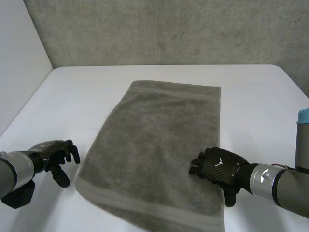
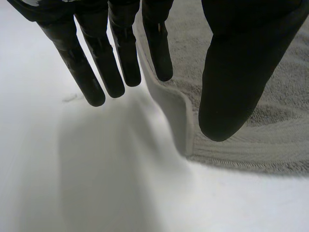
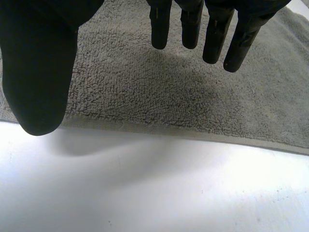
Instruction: Fold the towel.
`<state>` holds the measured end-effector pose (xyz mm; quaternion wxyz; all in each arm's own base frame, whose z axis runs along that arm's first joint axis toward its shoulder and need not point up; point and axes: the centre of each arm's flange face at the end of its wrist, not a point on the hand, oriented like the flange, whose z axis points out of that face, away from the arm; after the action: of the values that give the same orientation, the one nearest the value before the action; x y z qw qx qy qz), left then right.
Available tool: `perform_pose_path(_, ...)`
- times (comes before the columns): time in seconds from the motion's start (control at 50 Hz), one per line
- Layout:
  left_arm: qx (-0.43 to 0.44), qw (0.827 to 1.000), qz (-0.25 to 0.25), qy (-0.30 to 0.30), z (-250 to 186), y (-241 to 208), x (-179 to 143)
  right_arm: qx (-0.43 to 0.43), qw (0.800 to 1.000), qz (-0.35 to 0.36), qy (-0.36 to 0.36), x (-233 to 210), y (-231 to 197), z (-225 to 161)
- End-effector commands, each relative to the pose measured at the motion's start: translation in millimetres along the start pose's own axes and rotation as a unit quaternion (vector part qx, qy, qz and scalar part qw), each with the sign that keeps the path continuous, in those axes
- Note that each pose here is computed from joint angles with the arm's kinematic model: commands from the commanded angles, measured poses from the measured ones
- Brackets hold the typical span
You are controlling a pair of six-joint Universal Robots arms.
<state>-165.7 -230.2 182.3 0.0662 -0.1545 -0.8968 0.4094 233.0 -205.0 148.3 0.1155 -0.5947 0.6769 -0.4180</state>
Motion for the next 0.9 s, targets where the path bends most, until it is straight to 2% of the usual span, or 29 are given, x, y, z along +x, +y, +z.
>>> perform_pose_path(0.02, 0.012, 1.000, 0.004, -0.001, 1.8, 2.8, 1.4, -0.003, 1.000, 0.003, -0.005, -2.7, 1.0, -0.4)
perform_pose_path(0.22, 0.006, 0.999, 0.012, -0.039, 12.9, 10.4, -1.8, -0.004, 1.000, 0.005, -0.007, -4.8, 2.3, -0.9)
perform_pose_path(0.46, -0.015, 0.999, 0.039, -0.003, 22.1, 21.7, 21.6, -0.004, 1.000, 0.004, -0.005, -4.4, 1.8, -2.2)
perform_pose_path(0.64, 0.007, 0.999, 0.028, 0.017, 20.2, 12.5, 37.3, -0.002, 1.000, 0.002, -0.002, -3.7, 1.8, -1.6)
perform_pose_path(0.9, 0.004, 0.999, 0.034, 0.013, 34.7, 18.7, 42.0, 0.004, 1.000, -0.005, 0.009, 0.2, 0.4, -0.2)
